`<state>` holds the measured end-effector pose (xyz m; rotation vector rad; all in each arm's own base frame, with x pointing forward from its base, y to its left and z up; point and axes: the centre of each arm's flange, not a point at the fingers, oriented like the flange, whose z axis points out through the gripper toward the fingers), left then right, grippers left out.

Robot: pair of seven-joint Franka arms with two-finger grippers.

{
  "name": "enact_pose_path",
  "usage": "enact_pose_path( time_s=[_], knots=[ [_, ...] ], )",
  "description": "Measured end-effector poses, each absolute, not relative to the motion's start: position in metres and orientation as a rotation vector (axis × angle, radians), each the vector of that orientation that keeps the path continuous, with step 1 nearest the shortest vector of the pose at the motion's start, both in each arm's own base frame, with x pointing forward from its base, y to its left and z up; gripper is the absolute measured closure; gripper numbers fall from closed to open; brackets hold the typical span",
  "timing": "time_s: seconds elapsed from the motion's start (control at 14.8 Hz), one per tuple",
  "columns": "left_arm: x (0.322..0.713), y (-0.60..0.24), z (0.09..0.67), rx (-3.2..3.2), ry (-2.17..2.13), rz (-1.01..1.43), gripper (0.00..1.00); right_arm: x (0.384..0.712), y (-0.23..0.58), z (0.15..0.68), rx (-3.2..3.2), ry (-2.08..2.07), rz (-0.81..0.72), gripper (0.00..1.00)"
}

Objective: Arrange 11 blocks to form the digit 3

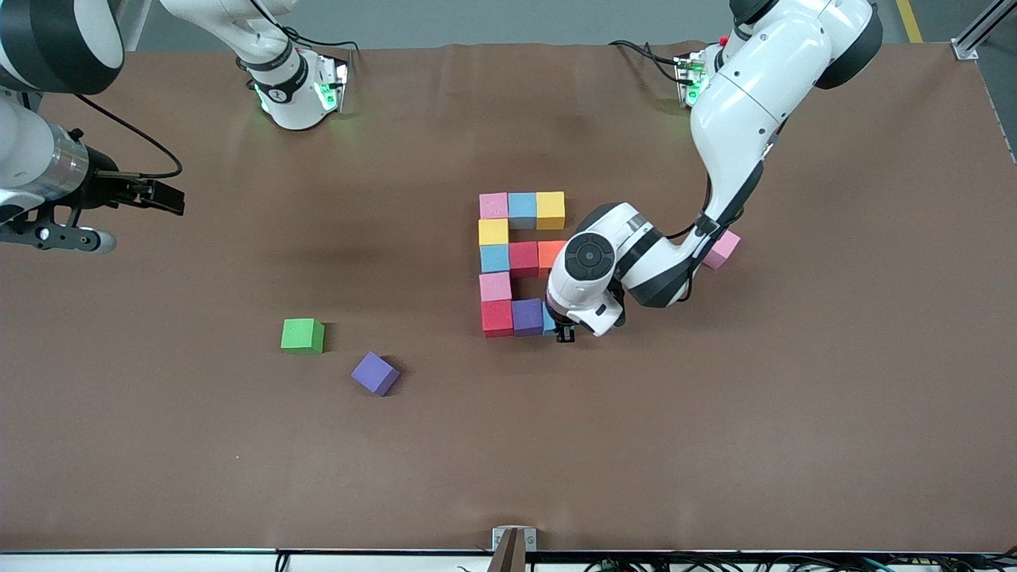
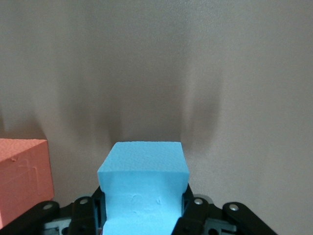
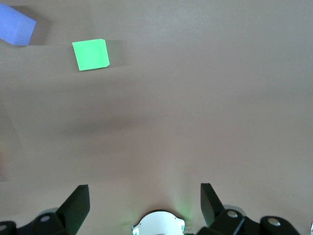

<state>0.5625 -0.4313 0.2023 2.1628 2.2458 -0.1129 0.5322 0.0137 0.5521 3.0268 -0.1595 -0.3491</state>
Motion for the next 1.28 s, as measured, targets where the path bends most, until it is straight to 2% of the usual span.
enact_pose_path(
  time_s=[0.2,0.27,0.54,0.61,0.88,1.28],
  knots=[
    [0.562,-0.432,0.202,2.163,2.244,-0.113,0.44,0.532,0.014,0.552,3.027,-0.16,-0.349,0.0],
    [0.562,-0.432,0.202,2.163,2.243,-0.114,0.4,0.532,0.014,0.552,3.027,-0.16,-0.349,0.0],
    [0.56,-0.435,0.199,2.163,2.235,-0.12,0.03,0.532,0.014,0.552,3.027,-0.16,-0.349,0.0],
    [0.561,-0.435,0.2,2.159,2.233,-0.118,0.0,0.532,0.014,0.552,3.027,-0.16,-0.349,0.0],
    [0.574,-0.434,0.22,2.136,2.212,-0.095,0.0,0.532,0.014,0.552,3.027,-0.16,-0.349,0.0],
    [0.583,-0.42,0.3,2.247,2.088,0.022,0.0,0.532,0.014,0.552,3.027,-0.16,-0.35,0.0]
  ],
)
